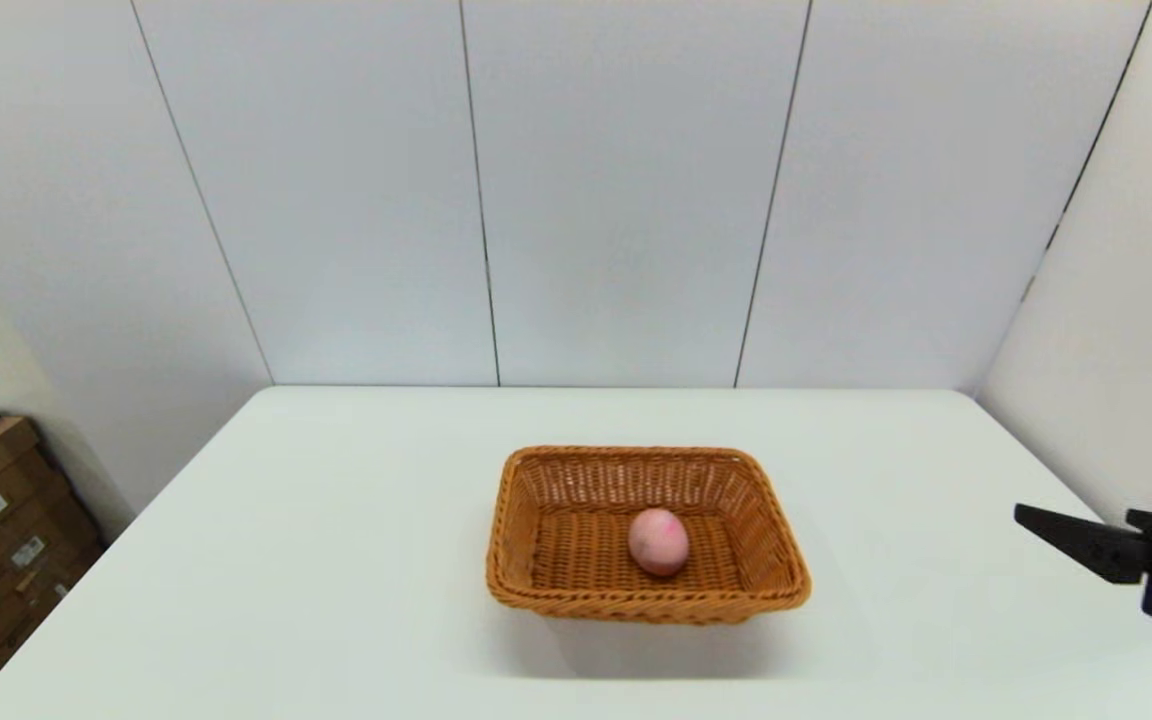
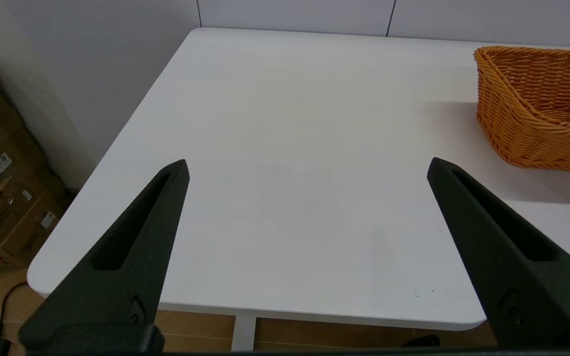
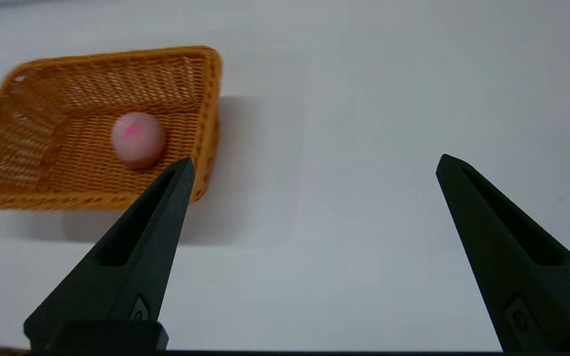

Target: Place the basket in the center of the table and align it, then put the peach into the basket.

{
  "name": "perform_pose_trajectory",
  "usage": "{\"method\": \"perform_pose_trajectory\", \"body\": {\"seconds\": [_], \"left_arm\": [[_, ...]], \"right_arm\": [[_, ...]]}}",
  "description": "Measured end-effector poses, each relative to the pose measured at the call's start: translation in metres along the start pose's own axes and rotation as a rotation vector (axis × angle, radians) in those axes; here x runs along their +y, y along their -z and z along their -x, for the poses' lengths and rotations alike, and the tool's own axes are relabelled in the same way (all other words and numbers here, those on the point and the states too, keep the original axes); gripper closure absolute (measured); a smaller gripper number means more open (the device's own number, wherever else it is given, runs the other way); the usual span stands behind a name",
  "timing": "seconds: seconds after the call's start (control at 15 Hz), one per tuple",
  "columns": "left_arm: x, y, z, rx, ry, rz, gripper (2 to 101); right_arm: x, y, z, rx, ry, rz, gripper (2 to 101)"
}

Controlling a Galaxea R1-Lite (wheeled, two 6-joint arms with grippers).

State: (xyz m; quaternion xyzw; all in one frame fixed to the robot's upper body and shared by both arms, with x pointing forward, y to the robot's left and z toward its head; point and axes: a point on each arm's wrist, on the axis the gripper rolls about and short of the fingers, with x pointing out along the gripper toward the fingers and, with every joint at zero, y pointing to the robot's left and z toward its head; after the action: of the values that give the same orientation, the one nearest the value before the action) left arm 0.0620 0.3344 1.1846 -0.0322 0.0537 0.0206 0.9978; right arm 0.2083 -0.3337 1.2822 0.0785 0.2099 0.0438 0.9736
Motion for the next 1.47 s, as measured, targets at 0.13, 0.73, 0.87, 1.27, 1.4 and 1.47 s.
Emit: {"method": "perform_pose_trajectory", "body": {"seconds": [0.13,0.73,0.87,1.27,1.4,1.47], "left_arm": [[0.000,0.000,0.000,0.000,0.000,0.000,5.4],[0.000,0.000,0.000,0.000,0.000,0.000,5.4],[0.000,0.000,0.000,0.000,0.000,0.000,5.4],[0.000,0.000,0.000,0.000,0.000,0.000,5.4],[0.000,0.000,0.000,0.000,0.000,0.000,5.4],[0.000,0.000,0.000,0.000,0.000,0.000,5.4]], "right_arm": [[0.001,0.021,0.030,-0.089,-0.009,0.017,5.2],[-0.007,0.119,0.093,-0.293,0.013,0.092,5.2],[-0.009,0.135,0.094,-0.305,0.024,0.109,5.2],[-0.012,0.147,0.093,-0.342,0.114,0.155,5.2],[-0.013,0.148,0.092,-0.337,0.114,0.156,5.2],[-0.013,0.148,0.092,-0.339,0.113,0.156,5.2]]}}
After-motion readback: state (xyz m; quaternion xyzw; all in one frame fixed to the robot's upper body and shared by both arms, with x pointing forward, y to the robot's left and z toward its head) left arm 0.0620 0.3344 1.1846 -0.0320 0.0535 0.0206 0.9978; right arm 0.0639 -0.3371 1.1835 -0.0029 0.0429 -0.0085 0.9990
